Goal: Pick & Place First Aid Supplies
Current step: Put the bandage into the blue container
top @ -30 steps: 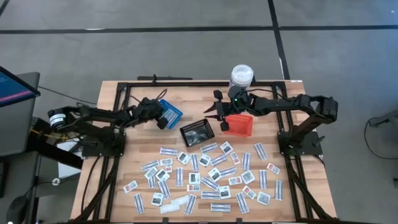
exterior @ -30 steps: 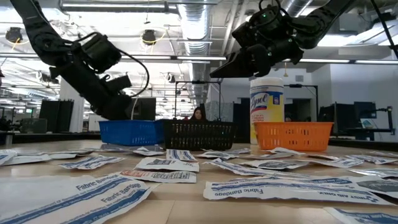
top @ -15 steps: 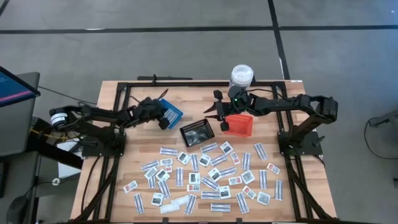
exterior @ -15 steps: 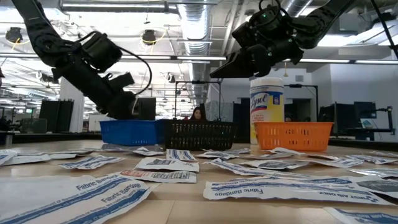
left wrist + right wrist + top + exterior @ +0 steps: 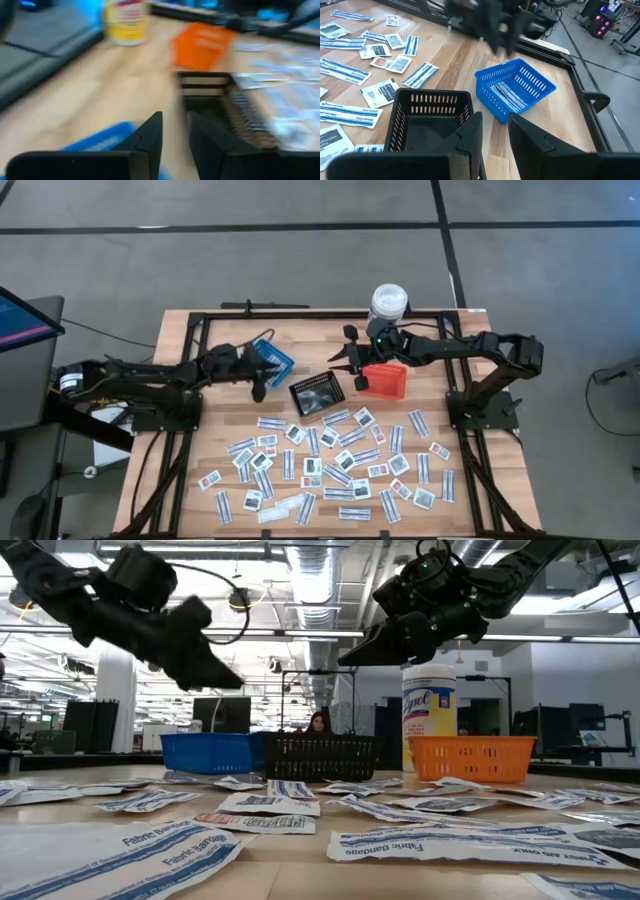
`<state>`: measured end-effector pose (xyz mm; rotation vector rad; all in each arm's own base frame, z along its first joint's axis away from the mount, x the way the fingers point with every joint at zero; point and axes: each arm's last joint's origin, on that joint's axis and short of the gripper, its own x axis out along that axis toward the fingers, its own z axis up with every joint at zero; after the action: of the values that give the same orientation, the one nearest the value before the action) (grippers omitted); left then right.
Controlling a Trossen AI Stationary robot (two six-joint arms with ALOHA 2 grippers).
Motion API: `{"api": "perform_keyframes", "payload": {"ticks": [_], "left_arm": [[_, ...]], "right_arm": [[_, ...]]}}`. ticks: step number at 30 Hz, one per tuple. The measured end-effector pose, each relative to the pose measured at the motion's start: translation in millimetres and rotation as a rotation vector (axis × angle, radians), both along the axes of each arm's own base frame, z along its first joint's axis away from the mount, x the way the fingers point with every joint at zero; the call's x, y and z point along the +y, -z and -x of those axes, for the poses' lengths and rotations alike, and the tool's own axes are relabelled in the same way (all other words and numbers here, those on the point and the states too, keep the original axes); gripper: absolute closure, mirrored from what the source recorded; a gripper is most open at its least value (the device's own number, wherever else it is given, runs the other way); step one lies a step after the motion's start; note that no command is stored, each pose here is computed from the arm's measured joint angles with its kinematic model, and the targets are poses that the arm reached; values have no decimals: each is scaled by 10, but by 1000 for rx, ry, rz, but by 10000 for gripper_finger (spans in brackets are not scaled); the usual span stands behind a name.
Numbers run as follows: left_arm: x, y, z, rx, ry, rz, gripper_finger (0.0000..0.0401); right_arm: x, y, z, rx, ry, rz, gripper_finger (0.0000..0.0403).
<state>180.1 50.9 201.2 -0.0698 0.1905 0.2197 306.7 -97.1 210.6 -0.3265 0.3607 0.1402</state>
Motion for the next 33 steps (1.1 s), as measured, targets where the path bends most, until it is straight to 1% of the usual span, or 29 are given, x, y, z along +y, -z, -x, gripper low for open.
{"api": "perform_keyframes", "payload": {"ticks": [2,5,8,11,17,21,25,29,33], "left_arm": [[-107,2,-22,-5,84,54,304],[-278,74,-74,42,182,123,305],[-438,178,-138,107,263,141,305],[-538,314,-195,189,322,118,303],[-553,552,-266,317,325,151,286],[-568,632,-283,356,377,195,272],[-565,712,-297,398,363,204,265],[-558,759,-322,415,342,191,273],[-557,808,-333,438,341,195,296]], "right_arm": [[0,0,0,0,0,0,316],[1,0,0,0,0,0,316],[1,0,0,0,0,0,316],[1,1,0,0,0,0,316],[0,-3,-1,-4,-1,2,316],[-1,-4,-1,-5,0,3,316],[-1,-5,-1,-6,-1,3,316],[0,-6,-2,-6,-1,3,316],[0,-3,-2,-4,-1,3,316]]}}
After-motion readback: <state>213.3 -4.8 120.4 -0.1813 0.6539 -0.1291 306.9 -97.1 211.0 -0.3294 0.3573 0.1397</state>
